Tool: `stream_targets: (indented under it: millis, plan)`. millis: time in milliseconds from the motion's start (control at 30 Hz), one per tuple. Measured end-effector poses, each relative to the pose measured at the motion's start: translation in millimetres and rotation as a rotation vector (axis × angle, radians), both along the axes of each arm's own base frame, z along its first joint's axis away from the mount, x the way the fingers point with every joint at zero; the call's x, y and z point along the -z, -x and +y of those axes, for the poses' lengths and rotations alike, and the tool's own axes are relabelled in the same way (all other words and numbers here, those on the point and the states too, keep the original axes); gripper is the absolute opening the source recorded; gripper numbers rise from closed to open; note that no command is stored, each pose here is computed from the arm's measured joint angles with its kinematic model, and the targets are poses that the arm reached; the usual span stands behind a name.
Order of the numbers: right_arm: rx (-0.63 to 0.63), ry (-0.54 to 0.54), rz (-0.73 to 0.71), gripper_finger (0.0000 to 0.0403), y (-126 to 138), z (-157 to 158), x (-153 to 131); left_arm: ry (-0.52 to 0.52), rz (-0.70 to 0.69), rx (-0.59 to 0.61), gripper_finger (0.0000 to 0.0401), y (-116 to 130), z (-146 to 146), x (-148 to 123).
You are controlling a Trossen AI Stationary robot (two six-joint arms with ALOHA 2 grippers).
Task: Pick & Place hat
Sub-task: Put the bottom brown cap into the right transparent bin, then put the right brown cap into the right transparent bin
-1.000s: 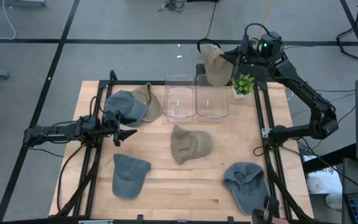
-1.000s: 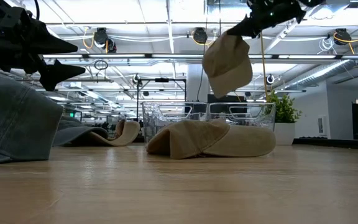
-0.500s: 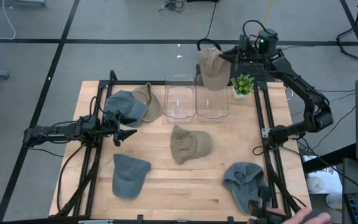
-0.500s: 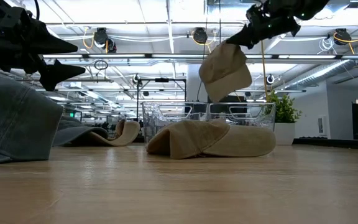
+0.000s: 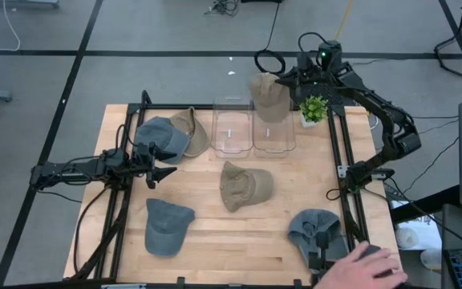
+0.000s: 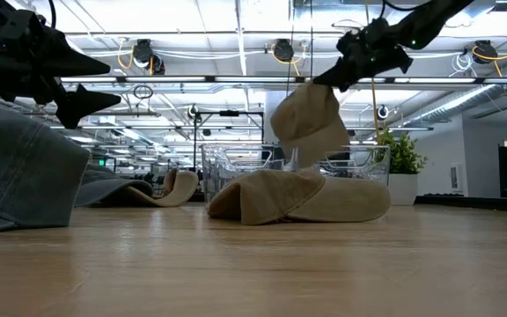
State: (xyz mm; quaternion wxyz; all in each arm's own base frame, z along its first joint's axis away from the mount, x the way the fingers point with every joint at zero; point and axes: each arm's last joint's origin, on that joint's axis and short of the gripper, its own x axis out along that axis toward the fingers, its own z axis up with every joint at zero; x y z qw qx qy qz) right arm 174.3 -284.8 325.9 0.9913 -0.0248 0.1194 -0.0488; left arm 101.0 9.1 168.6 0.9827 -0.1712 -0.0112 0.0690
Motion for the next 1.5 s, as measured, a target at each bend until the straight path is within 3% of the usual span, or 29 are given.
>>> stream_targets:
  millis: [167,533,800,1067,1267,1500]
  plan:
    - [0.011,-0.030,0.025,0.0000,3,-2,23,0.000,0.000,0.000,0.0324,0,0,0]
    - [0.074,0.011,0.037,0.0000,11,1,65,0.000,0.000,0.000,0.0324,0,0,0]
    - [0.086,0.097,0.036,0.0006,14,5,84,0.000,0.000,0.000,0.0324,0,0,0]
    - [0.081,0.175,0.024,0.0076,14,6,82,0.000,0.000,0.000,0.0324,0,0,0]
    - [0.171,0.267,-0.021,0.0143,17,7,64,0.000,0.000,0.000,0.0324,0,0,0]
    - [0.249,0.161,-0.125,0.0188,18,17,40,0.000,0.000,0.000,0.0324,0,0,0]
